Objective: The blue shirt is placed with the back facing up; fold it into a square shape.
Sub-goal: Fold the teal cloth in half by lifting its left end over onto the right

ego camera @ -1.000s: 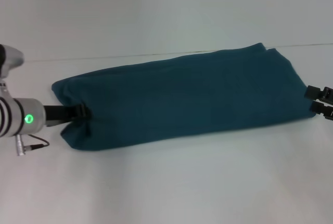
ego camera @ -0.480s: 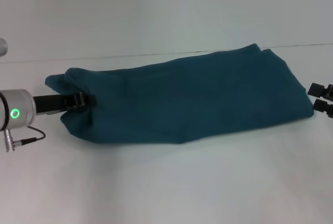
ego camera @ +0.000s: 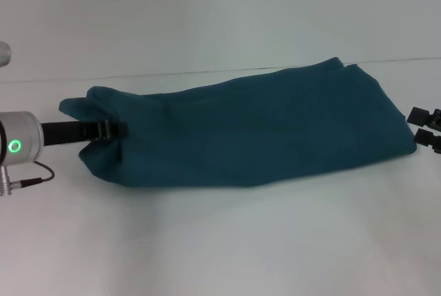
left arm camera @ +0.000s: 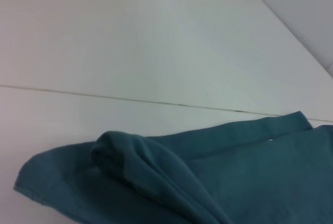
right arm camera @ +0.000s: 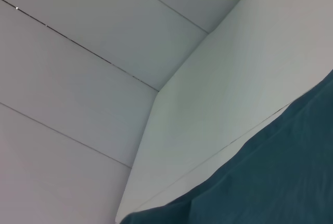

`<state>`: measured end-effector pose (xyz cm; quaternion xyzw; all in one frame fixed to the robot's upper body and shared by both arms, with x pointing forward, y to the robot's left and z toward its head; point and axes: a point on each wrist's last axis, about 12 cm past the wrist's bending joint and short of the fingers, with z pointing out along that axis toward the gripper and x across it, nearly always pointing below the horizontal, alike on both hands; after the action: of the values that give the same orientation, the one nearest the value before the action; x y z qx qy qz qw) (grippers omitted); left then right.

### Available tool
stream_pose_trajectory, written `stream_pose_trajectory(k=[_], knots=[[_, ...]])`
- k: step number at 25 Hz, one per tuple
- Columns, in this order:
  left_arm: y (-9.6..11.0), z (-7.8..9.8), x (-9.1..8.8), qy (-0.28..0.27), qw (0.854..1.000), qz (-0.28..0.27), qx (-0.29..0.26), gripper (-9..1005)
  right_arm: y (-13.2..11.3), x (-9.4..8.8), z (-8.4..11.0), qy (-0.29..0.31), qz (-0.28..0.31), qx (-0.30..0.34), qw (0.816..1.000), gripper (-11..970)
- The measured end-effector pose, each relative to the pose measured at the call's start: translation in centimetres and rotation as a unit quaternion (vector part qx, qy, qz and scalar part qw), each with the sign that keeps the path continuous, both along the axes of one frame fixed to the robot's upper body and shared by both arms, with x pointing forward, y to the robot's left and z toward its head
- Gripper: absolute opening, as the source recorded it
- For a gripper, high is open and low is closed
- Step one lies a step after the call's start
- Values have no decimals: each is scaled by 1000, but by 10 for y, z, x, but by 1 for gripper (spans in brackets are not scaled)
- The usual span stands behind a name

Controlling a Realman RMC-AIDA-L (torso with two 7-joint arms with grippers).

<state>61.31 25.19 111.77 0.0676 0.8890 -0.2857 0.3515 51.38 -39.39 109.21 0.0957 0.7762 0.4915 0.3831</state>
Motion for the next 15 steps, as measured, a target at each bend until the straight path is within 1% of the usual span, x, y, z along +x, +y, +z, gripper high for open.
stream_pose_trajectory(k=[2, 4, 10, 15], knots=[[5, 1, 0, 5, 1000, 7, 9, 88, 0, 0, 0, 1, 0, 1, 1000, 922], [15, 0, 0, 16, 999, 25, 24, 88, 0, 0, 0, 1, 1, 2, 1000, 922], [60, -2, -2, 39, 993, 100, 55, 89, 0, 1, 0, 1, -2, 2, 1000, 922], [90, -1, -6, 44, 985, 147, 75, 89, 0, 1, 1, 0, -3, 2, 1000, 922]])
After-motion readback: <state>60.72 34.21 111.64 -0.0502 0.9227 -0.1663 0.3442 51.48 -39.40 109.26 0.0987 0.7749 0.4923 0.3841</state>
